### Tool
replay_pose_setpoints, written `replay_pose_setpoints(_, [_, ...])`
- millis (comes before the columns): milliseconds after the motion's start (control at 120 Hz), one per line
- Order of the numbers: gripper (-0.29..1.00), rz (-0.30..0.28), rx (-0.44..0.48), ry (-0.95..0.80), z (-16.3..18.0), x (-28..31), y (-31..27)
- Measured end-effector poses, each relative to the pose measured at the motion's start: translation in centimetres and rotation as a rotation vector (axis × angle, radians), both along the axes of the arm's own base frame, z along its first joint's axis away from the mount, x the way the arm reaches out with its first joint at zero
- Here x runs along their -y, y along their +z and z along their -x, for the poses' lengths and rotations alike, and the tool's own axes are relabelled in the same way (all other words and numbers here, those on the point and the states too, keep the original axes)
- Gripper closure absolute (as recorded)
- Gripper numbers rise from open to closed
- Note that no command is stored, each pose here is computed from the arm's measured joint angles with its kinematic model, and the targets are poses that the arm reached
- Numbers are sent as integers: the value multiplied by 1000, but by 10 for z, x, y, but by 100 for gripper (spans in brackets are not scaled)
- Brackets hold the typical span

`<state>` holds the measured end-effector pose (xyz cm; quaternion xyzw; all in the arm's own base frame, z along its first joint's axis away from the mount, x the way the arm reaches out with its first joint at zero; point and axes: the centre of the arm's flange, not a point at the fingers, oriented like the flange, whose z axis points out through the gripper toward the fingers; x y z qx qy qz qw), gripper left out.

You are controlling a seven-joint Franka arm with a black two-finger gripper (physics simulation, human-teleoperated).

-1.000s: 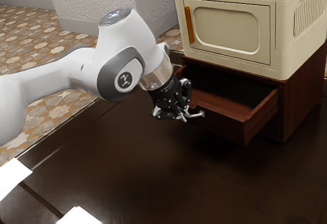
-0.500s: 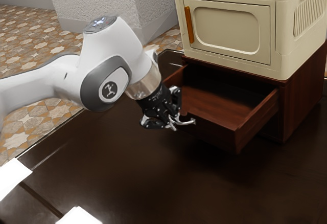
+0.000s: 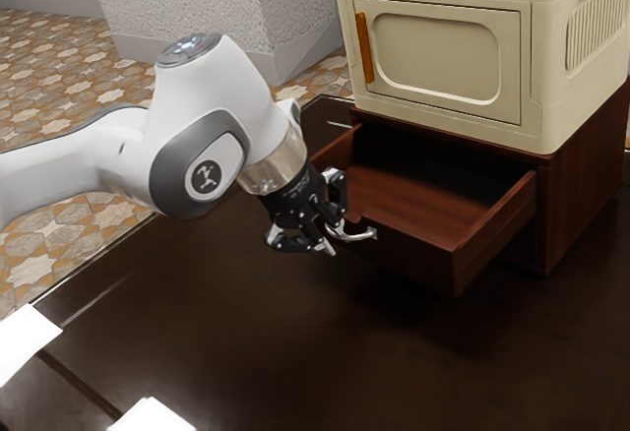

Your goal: Pull the drawer handle with one arm to open the drawer

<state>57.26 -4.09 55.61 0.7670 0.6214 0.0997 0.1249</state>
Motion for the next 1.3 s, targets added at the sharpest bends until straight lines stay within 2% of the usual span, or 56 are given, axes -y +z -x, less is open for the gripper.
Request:
replay_pose_setpoints(83, [72,-1,2,-1,1,0,1])
replay_pose_setpoints(267, [60,0,2,-9,-1,0,-1])
replay_pose_setpoints(533, [52,-3,14,-19,-18,-5,-1])
replay_pose_setpoints(892, [57,-11,27,-30,-16,-8,6])
replay_pose_setpoints(1100, [57,-46,107,-27,-2,-18,53])
replay_pose_setpoints(1133, [54,-52,127,-25,1,-20,75])
replay_pose_setpoints(1192, [42,-57,136,-20,8,-23,118])
replay_pose_setpoints(1250, [32,-57,99,-11,23,-24,149])
replay_pose_setpoints(1300, [26,-51,36,4,36,-30,154])
